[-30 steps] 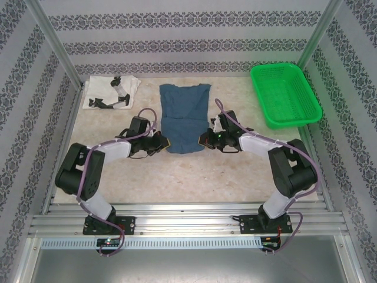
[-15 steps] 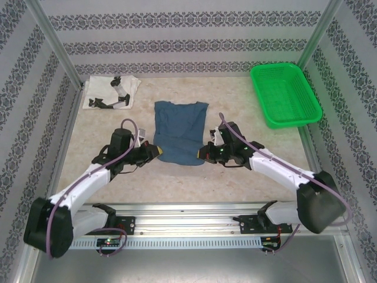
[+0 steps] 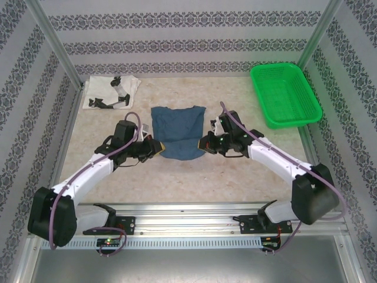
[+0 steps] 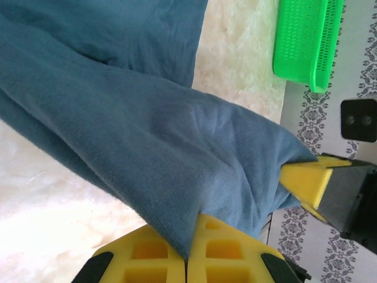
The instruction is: Fold and stack the t-shirts
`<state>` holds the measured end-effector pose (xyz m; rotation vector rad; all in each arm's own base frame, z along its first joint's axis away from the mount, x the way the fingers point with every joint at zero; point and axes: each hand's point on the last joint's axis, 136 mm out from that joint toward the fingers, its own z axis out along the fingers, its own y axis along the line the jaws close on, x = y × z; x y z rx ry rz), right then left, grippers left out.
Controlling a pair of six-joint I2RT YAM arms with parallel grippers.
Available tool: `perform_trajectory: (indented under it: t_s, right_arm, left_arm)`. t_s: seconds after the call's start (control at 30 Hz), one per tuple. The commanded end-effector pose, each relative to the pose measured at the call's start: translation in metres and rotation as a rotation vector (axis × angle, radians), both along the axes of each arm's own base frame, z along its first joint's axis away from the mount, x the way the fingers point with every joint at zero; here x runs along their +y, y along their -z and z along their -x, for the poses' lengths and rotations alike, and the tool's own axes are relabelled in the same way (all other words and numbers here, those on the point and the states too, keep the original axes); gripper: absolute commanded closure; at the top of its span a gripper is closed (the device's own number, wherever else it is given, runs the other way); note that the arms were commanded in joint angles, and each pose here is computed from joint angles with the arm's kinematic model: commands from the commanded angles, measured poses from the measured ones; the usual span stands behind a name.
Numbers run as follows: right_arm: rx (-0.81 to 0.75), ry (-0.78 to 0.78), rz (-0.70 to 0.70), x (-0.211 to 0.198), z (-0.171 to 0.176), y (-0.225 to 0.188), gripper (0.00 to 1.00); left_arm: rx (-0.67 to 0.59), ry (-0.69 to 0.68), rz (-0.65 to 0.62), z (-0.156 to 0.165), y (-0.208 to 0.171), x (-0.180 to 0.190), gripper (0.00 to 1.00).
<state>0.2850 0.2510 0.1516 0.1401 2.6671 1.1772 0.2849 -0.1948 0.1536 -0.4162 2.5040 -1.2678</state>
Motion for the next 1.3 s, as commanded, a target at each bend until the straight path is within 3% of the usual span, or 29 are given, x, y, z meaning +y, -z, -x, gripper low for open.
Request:
perform_trajectory:
  t_s: [0.0,0.23,0.63,1.27]
  right_arm:
    - [-0.010,-0.047,-0.029,0.005,-0.013,-0.010,1.00]
    - [-0.007,-0.058,-0.074,0.011,-0.053,-0.019,1.00]
    - [0.079,-0.038,-0.174,0.024,-0.101,0.005,1.00]
    - [0.136,0.018,-0.175,-0.002,-0.159,0.027,1.00]
  left_arm:
    - [-0.055,0.010,0.034,-0.018,-0.015,-0.002,1.00]
    - [-0.064,-0.049,0.054,-0.044,-0.020,0.017,1.00]
    - [-0.077,-0.125,0.089,-0.095,-0.013,0.036,1.00]
    - [-0.058,-0.133,0.121,-0.179,0.007,0.038,1.00]
